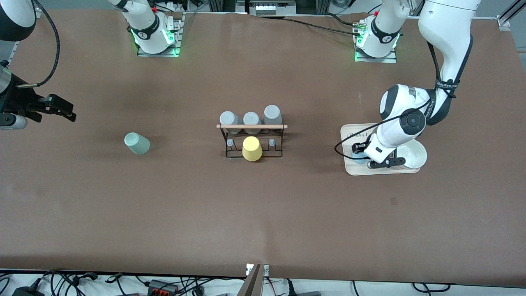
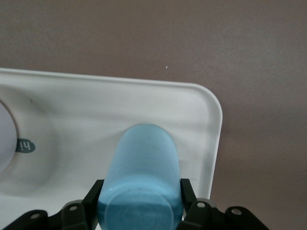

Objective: Hang scattered cups on rack with three cups
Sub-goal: 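Lift the light blue cup and carry it to the wooden rack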

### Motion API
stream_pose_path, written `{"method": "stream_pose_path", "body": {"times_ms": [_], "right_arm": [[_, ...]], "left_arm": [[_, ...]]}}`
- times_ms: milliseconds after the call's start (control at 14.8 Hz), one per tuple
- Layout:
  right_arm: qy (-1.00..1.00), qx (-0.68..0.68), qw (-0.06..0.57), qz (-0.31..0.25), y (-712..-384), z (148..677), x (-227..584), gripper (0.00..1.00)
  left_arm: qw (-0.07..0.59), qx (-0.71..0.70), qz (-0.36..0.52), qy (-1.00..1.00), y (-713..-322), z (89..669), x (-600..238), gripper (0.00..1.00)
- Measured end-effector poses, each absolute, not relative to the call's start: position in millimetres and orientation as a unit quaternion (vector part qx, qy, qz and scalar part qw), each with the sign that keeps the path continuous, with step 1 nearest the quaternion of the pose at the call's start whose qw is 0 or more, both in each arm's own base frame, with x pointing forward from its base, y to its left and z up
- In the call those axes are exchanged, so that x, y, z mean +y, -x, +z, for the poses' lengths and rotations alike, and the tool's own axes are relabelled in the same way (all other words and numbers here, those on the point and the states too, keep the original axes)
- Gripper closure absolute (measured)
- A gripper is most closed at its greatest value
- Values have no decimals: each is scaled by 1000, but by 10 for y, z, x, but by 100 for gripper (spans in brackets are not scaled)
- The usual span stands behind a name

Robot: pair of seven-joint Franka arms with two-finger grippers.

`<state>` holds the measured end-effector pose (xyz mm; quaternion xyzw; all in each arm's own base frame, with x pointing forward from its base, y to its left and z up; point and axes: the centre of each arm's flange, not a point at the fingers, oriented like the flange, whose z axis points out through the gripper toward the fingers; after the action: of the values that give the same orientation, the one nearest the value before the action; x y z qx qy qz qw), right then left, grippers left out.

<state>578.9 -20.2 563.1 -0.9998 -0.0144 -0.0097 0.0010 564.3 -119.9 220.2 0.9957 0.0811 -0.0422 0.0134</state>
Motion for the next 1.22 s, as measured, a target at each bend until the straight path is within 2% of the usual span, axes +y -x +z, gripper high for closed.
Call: {"method": "stream_pose_path", "body": {"times_ms": [405,743,1215], "right_arm": [[1000,-14,1,-10,-5790,5632,-204,0],[1000,-14,1,-11,-5792,5635,-206,0],[1000,-14,1,-12,-5792,5637,-211,0]], "left_arm": [[20,81,-21,-996,-5909,2558,-1241,33],[27,97,-16,-995,-6236,3457,-1630,33],[76,119,4,-990,-5970,3980,-2938,33]]}}
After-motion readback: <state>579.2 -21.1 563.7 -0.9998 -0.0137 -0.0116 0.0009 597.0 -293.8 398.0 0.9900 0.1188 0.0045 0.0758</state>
